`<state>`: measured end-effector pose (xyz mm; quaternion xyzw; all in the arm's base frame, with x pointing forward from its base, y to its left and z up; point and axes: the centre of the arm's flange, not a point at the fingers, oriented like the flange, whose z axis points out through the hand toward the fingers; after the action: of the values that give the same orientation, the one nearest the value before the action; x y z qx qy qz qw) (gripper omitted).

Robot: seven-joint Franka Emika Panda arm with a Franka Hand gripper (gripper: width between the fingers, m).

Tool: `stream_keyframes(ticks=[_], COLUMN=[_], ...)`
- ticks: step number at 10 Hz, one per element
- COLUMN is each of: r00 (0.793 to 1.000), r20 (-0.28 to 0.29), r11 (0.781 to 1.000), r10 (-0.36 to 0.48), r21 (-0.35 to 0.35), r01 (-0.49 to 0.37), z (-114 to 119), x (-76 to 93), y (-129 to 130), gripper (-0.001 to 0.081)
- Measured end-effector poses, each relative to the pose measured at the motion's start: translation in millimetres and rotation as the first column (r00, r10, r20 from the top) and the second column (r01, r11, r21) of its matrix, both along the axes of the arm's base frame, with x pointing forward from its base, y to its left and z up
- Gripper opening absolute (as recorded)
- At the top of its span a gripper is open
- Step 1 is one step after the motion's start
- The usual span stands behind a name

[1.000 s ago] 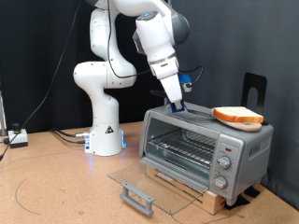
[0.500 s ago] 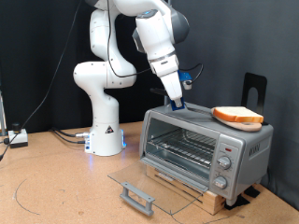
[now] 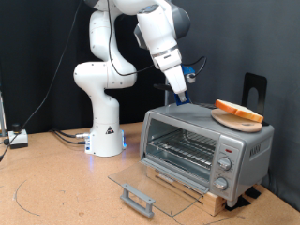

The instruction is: Make a piece of toast with the oven

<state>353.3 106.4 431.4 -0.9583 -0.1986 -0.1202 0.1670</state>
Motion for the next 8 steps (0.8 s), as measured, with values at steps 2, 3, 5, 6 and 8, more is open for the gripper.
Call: stream_keyframes(ticks=[2, 3, 5, 6, 8], r00=[1.0, 1.0, 1.0, 0.999, 0.998], r20=[-0.011, -0.016, -0.012, -0.007, -0.004], r11=[1.0, 1.0, 1.0, 0.999, 0.998], r10=[-0.005, -0.006, -0.02, -0.033, -0.056], r21=[-0.006, -0.012, -0.019, -0.022, -0.028], r01=[0.005, 0.005, 0.02, 0.033, 0.055], z=[-2.1, -3.7, -6.6, -9.1, -14.6], x=[-1.1, -1.7, 0.8, 3.9, 11.3], y=[5.3, 9.7, 20.5, 26.2, 37.5], gripper=[0.0429, 0.0429, 0.0429, 0.0429, 0.0429])
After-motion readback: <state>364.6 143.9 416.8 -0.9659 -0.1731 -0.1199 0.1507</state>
